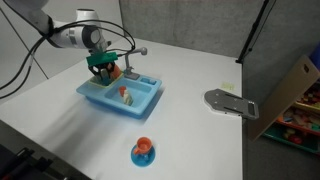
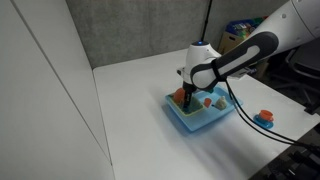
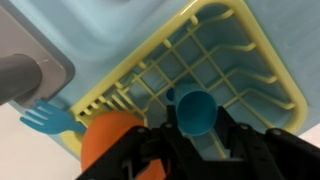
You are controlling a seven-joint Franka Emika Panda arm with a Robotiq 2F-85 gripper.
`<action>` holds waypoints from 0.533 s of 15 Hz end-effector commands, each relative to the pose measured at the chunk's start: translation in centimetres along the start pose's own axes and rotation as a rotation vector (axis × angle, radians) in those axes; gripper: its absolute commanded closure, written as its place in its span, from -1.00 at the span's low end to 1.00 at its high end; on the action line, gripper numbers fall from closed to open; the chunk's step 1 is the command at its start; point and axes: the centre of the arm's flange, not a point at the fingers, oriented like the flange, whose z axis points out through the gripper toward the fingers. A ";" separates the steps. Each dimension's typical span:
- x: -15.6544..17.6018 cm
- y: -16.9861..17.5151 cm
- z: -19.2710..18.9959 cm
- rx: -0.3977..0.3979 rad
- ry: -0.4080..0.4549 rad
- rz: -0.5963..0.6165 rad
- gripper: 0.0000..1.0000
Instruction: Remove the blue cup from the drying rack and put it on the sink
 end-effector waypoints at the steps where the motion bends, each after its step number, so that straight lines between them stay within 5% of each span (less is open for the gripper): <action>1: -0.3 -0.2 -2.0 -0.012 -0.018 0.043 0.66; 8: -2.2 0.0 -6.3 -0.018 -0.073 0.193 0.66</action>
